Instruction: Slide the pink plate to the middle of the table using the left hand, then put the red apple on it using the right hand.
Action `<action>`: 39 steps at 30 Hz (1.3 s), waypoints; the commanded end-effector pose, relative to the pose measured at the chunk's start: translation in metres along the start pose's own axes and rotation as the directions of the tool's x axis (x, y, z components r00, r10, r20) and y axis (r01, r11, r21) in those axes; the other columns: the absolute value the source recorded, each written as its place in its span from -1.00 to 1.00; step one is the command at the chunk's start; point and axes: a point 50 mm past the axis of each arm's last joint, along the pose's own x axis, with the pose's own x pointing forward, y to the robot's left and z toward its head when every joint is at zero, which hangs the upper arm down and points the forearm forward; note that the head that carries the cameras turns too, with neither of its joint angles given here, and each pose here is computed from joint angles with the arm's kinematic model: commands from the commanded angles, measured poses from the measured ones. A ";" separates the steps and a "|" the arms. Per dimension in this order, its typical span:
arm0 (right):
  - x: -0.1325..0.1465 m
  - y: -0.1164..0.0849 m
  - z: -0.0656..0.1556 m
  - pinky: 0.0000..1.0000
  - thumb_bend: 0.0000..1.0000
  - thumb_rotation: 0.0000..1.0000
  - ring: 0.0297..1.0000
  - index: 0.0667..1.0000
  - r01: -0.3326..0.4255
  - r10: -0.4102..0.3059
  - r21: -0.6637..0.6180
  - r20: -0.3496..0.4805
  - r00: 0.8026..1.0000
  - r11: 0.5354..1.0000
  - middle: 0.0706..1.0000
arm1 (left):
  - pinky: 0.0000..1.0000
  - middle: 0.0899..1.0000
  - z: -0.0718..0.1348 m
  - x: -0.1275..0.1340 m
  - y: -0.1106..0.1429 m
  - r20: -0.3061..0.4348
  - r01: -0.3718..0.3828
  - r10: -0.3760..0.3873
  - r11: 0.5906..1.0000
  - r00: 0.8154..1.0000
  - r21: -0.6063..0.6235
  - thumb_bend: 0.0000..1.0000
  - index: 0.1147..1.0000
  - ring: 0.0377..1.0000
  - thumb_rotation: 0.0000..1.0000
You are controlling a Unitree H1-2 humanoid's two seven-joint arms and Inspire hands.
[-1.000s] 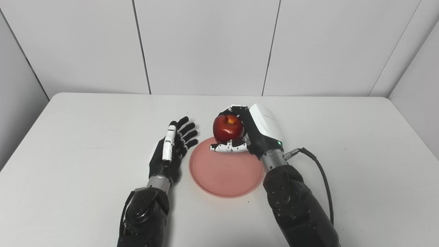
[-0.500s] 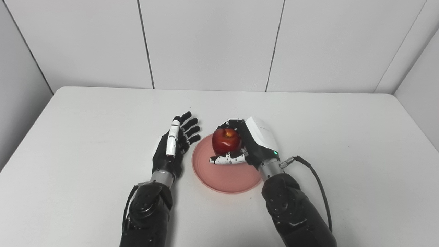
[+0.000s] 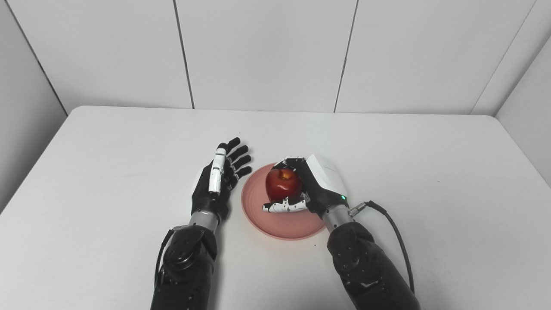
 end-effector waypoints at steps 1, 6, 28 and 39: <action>0.006 -0.006 0.014 -0.55 0.06 -1.00 -0.42 -0.10 0.030 -0.031 0.008 0.072 0.997 1.000 -0.13 | 0.62 0.66 0.008 0.003 -0.008 0.023 0.010 -0.010 1.000 1.000 -0.001 -0.24 0.63 0.66 1.00; 0.005 -0.004 0.011 -0.56 0.06 -1.00 -0.43 -0.09 0.027 -0.027 0.001 0.067 0.997 1.000 -0.14 | 0.62 0.66 0.007 0.004 -0.008 0.026 0.015 -0.015 1.000 1.000 -0.002 -0.22 0.64 0.66 1.00; 0.001 -0.008 0.012 -0.12 0.93 -0.39 0.12 0.37 0.001 -0.001 -0.028 0.012 1.000 1.000 0.29 | 0.60 0.65 0.008 0.003 -0.009 0.026 0.010 -0.010 1.000 1.000 0.002 -0.24 0.62 0.65 1.00; -0.003 -0.014 0.014 0.37 1.00 -0.20 0.53 0.57 0.011 -0.009 -0.048 0.033 0.999 0.999 0.56 | 0.60 0.64 0.008 0.004 -0.009 0.026 0.005 -0.004 1.000 1.000 -0.003 -0.24 0.61 0.64 1.00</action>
